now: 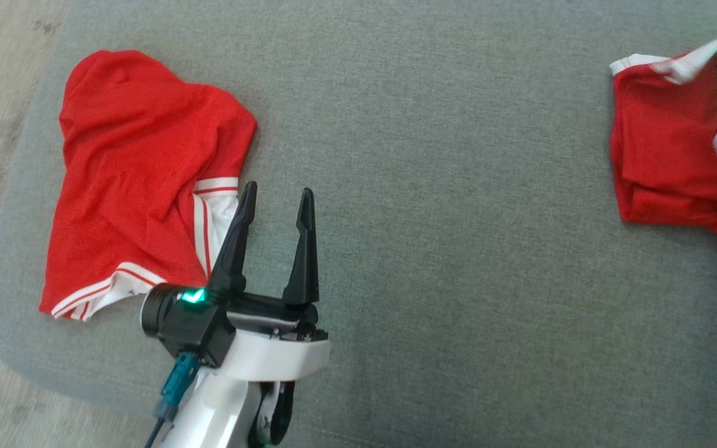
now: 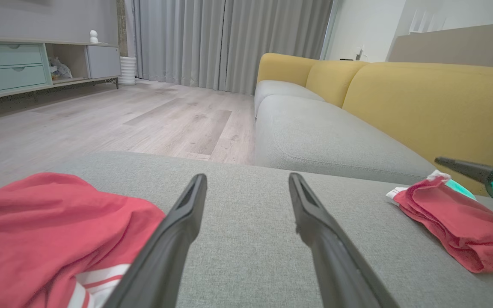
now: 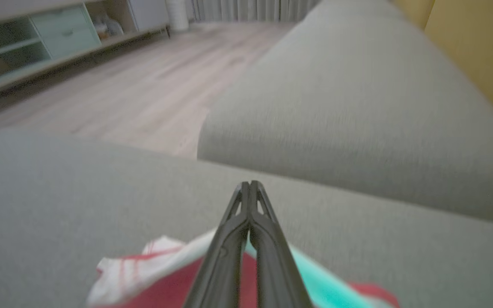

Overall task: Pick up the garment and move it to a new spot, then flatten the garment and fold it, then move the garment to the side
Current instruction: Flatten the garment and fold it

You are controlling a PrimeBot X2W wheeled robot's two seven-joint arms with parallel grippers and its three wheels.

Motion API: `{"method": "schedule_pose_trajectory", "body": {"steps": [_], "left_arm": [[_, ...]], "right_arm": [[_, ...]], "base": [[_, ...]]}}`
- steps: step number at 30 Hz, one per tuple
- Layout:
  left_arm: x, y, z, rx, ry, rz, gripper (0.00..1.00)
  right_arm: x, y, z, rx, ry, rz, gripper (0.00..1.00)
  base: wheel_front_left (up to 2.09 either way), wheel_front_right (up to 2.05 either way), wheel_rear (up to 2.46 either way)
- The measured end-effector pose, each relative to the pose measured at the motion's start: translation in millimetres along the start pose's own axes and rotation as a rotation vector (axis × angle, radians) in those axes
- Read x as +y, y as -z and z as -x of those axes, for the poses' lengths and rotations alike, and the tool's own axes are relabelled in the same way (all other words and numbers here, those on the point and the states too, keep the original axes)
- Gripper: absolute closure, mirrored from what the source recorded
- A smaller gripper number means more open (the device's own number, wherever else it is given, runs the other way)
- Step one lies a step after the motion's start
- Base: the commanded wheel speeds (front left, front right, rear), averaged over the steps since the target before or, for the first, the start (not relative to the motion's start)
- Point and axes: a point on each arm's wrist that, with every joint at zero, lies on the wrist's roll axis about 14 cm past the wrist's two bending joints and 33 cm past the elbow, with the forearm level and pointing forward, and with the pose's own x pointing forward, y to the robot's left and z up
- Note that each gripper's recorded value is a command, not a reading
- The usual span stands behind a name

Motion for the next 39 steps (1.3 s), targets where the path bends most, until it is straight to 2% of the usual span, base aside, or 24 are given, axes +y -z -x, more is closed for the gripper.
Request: {"method": "schedule_pose_trajectory", "body": {"steps": [3,6,10,19,23,28,34,39], "left_arm": [[-0.4,-1.1,-2.6,-0.004,0.002,0.001,0.0],[-3.5,-3.5,-2.3,-0.012,0.011,0.003,0.0],[-4.9,-13.0,-2.6,-0.041,0.018,-0.006,0.0],[-16.2,-13.1,12.3,-0.044,0.051,0.001,0.0],[-26.0,-17.9,17.1,-0.058,0.082,0.007,0.0],[-26.1,-18.8,20.5,-0.057,0.081,0.026,0.0],[-12.9,-12.9,22.7,-0.033,0.027,0.043,0.0],[2.6,-9.2,20.3,-0.016,-0.03,0.046,0.0]], "right_arm": [[-5.9,-38.2,-5.0,-0.171,0.02,0.002,1.0],[3.0,-47.8,-0.2,-0.218,0.012,-0.03,1.0],[21.5,-38.0,20.4,-0.219,-0.024,-0.064,1.0],[30.1,-3.0,91.1,-0.167,-0.015,-0.093,1.0],[29.5,8.8,109.3,-0.117,-0.004,-0.088,1.0],[31.5,16.7,94.5,-0.016,-0.026,-0.064,1.0],[29.1,14.0,52.9,0.055,-0.038,-0.033,1.0],[28.3,33.1,16.2,0.17,-0.045,0.004,1.0]], "base": [[0.0,0.0,0.0],[0.0,0.0,0.0],[0.0,0.0,0.0],[0.0,0.0,0.0],[0.0,0.0,0.0],[0.0,0.0,0.0],[0.0,0.0,0.0],[0.0,0.0,0.0]]}}
